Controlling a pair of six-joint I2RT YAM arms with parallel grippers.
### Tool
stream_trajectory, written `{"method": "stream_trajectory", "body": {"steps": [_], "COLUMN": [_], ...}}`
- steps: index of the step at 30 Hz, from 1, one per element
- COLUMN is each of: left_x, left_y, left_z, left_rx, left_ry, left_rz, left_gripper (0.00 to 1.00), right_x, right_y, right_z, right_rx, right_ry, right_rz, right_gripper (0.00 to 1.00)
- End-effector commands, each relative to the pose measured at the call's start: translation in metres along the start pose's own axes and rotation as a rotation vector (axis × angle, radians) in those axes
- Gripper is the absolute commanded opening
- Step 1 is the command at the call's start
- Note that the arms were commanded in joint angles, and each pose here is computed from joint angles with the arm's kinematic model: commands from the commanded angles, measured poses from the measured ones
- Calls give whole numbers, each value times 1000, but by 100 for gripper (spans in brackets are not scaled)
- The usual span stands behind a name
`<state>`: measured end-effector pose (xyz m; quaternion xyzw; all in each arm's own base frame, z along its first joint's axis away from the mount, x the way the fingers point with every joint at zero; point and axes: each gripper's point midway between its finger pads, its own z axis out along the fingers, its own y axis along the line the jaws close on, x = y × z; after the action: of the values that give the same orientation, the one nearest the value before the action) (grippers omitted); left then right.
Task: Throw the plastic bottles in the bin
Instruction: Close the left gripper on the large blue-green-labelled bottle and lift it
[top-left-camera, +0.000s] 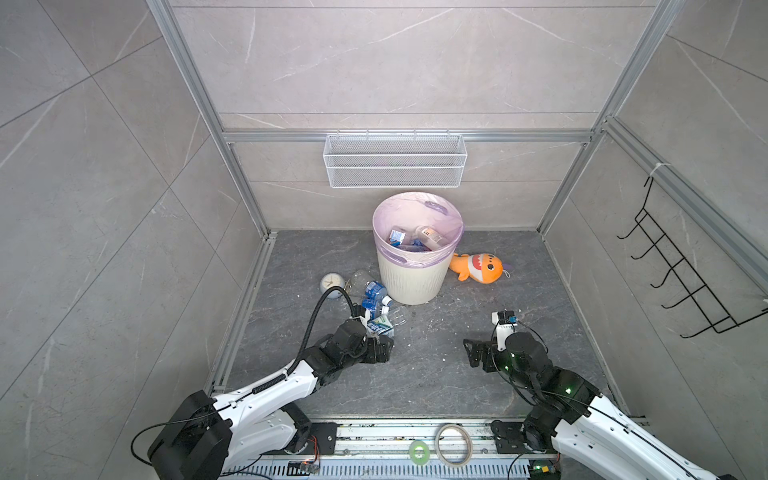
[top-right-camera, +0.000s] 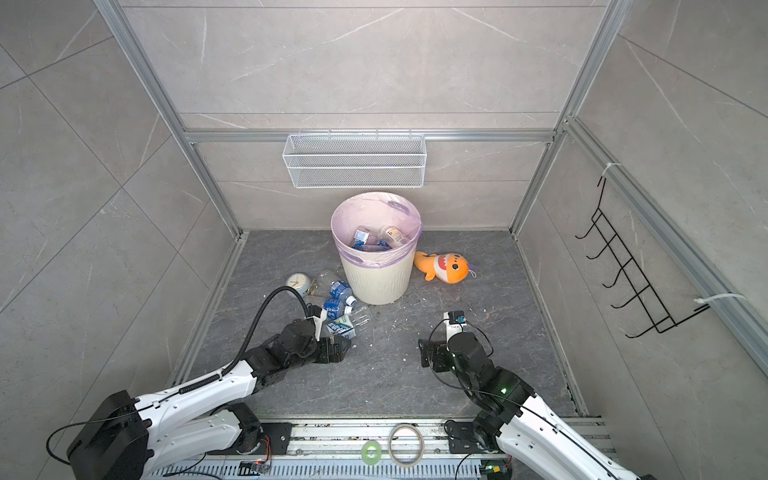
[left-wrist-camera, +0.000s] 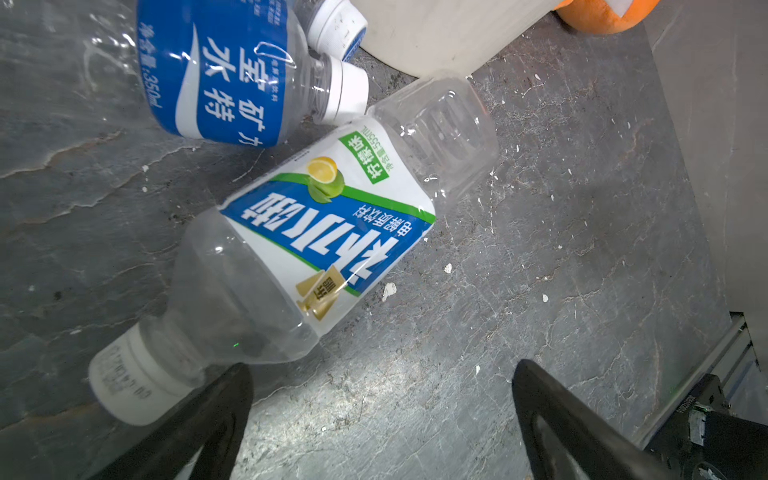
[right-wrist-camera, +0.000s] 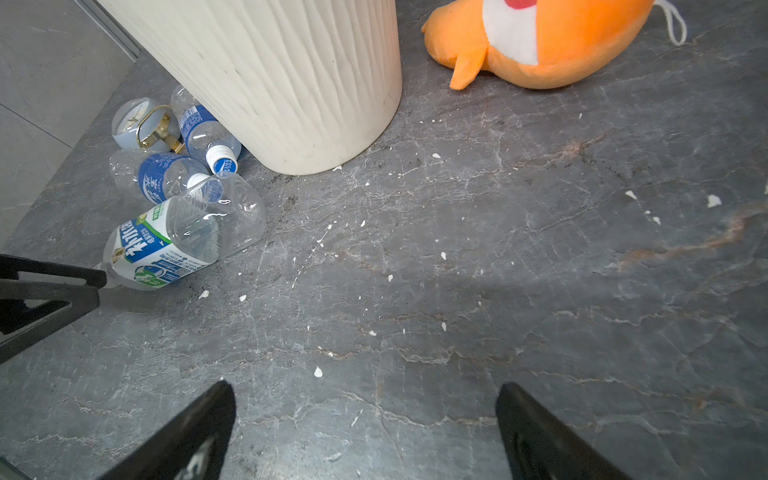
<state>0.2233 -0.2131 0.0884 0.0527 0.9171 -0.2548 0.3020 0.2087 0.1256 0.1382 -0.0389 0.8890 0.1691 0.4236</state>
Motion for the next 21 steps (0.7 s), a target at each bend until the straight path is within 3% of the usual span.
{"method": "stream_trajectory", "body": {"steps": [1, 8, 21], "left_x": [-33, -67, -62], "left_y": [-12, -25, -16], "left_z": [-17, -23, 26], "left_rx": [-19, -82, -220], "left_ry": [-89, -106, 119], "left_rz": [53, 216, 464], "left_gripper": [100, 98, 87], "right_x": [-1, 0, -1], "right_y": [-2, -2, -4], "right_z": [0, 0, 1], "right_rx": [9, 12, 18], "right_ry": [-16, -15, -17], "right_rz": [5, 5, 7], "right_gripper": [100, 100, 100]}}
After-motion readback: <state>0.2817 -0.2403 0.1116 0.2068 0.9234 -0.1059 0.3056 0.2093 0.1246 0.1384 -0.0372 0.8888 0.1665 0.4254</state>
